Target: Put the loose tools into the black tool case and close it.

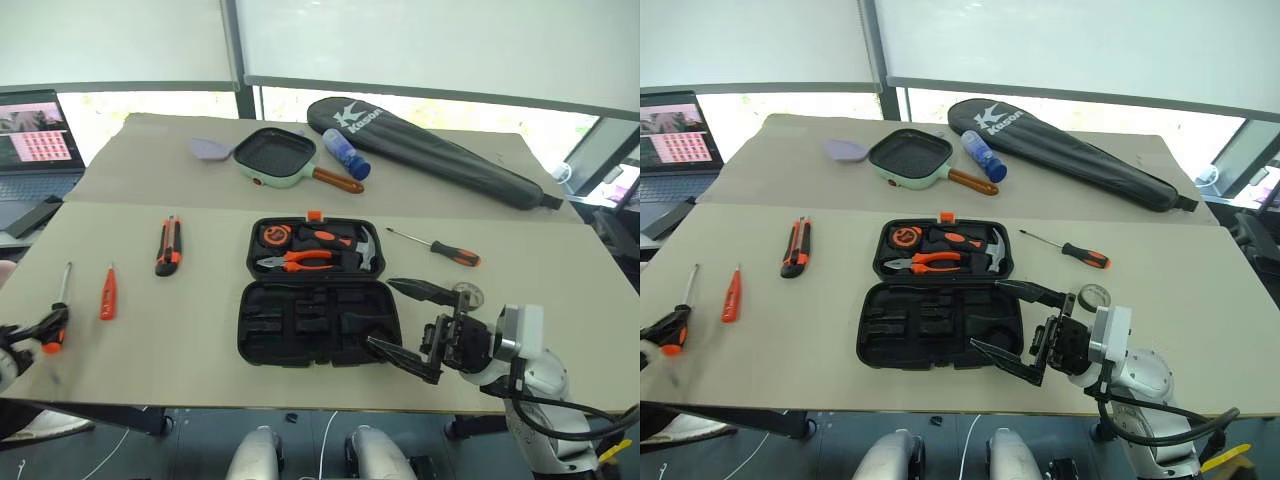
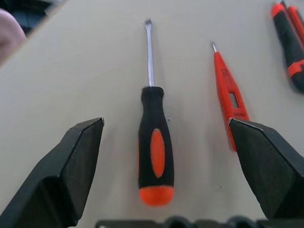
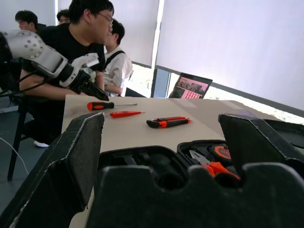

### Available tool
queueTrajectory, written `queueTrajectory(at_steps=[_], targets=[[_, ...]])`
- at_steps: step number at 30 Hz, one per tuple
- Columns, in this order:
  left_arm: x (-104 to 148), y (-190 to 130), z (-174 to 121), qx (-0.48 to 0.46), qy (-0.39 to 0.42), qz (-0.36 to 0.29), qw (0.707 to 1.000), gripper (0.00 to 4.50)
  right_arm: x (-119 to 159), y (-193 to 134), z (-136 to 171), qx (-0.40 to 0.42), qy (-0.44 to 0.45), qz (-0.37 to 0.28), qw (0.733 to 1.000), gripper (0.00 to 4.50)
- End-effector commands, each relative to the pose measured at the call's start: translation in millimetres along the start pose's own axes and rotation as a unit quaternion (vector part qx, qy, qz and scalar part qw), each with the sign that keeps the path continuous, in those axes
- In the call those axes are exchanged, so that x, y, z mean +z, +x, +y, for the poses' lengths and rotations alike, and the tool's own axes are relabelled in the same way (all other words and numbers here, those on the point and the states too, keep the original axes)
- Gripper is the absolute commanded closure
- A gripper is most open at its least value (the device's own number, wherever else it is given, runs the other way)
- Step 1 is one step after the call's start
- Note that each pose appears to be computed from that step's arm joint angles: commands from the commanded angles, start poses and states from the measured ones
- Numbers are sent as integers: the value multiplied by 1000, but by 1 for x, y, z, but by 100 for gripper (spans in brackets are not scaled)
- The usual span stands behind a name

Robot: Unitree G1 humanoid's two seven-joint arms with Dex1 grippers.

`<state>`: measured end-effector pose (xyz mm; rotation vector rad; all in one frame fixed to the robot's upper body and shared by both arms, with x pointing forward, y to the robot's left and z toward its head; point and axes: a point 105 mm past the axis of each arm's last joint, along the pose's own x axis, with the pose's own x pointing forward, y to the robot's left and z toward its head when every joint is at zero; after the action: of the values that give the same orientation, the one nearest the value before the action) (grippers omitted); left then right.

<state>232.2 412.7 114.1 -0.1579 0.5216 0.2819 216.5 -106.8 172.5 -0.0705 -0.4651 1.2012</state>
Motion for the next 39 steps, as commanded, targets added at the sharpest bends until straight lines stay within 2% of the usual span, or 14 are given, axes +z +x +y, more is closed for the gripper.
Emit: queueTrajectory(at_steps=[1,4,8,12,14,16,17,21,22,26,28,33,39], targets=[[-7,9,11,25,4,32,999,0,5,2,-1,6,-9,-1,1000,3],[-10,12,10,22,-5,38,999,69,5,0,-3,5,-11,4,1000,0],[-2,10,7,-6,-11,-8,1000,220,6,-4,-6,-7,-20,11,1000,0],[24,3,2,-42,-6,-84,996,364,6,-9,-6,-12,-24,16,1000,0],[47,-6,-13,-85,53,-135,986,363,7,-14,-6,-16,-18,24,999,0],[71,-19,-51,-178,156,-198,951,363,9,-23,-6,-16,-9,45,999,0],[72,-24,-74,-232,206,-206,928,363,10,-28,-8,-22,-7,56,998,0],[50,-34,-151,-393,377,-177,820,363,15,-48,-15,-47,-23,98,994,0],[44,-35,-161,-413,401,-170,800,363,16,-52,-15,-49,-25,106,993,0],[15,-39,-247,-537,480,-149,678,363,22,-84,-26,-107,-40,156,981,0],[4,-33,-272,-556,513,-134,640,363,20,-98,-20,-115,-15,180,977,0],[-4,-18,-307,-563,589,-130,565,363,18,-130,-15,-149,-3,223,963,0],[-7,3,-317,-537,638,-103,542,363,19,-133,-16,-160,-9,221,962,0]])
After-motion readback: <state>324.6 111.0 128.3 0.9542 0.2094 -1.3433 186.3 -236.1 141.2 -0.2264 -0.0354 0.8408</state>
